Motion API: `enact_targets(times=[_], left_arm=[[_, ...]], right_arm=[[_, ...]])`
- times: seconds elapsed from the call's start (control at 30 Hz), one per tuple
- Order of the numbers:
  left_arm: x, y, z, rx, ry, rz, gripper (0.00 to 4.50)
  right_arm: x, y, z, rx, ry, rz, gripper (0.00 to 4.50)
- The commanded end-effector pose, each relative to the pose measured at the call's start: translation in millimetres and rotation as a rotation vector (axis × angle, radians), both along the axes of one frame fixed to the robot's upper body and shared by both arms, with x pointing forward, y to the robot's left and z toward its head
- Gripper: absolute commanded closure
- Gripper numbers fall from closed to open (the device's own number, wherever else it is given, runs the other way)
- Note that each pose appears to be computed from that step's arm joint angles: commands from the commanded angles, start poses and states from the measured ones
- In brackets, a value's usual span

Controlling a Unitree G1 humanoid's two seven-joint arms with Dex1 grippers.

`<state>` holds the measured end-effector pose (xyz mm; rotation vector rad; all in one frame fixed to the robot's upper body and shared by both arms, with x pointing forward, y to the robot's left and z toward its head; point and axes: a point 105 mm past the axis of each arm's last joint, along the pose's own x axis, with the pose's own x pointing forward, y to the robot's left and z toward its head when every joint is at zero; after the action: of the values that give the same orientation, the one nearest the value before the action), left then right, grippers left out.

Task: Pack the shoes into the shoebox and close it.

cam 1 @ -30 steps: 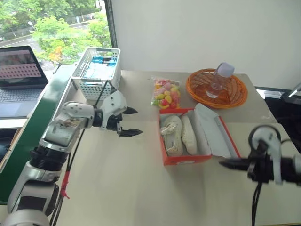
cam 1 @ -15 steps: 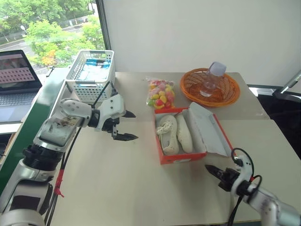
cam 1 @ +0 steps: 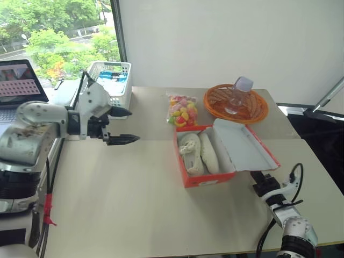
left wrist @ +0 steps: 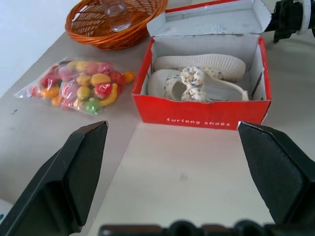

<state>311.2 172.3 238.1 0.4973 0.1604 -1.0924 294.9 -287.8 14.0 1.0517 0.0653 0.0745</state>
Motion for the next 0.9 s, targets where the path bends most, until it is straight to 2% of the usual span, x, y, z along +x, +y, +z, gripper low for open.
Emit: enact_targets(times=[0.03,0.2,0.33,0.5,0.6,0.7,0.9], left_arm=[[-4.6,-3.4,11.1,-0.017,-0.038,-0.015,0.00],[-5.3,-2.6,5.3,-0.009,-0.026,-0.015,0.00],[-4.9,-4.7,2.8,-0.009,-0.023,-0.019,0.00],[-5.4,-7.5,0.4,-0.003,-0.019,-0.026,0.00],[-3.8,-7.4,-0.4,0.001,-0.017,-0.026,0.00],[-2.2,-7.6,-0.6,0.003,-0.017,-0.027,0.00],[0.3,-6.5,-1.2,0.002,-0.016,-0.024,0.00]], right_arm=[[-3.6,-12.1,10.8,0.017,-0.062,-0.042,4.48],[-2.4,-8.0,54.0,0.022,-0.225,-0.004,4.48],[-14.8,-2.4,91.3,0.077,-0.376,0.036,4.48],[-30.1,17.4,117.3,0.091,-0.471,0.128,4.48],[-36.4,43.6,132.3,0.079,-0.511,0.231,4.48],[-35.6,62.3,137.8,0.055,-0.510,0.294,4.48],[-22.3,69.1,135.1,0.014,-0.463,0.315,4.48]])
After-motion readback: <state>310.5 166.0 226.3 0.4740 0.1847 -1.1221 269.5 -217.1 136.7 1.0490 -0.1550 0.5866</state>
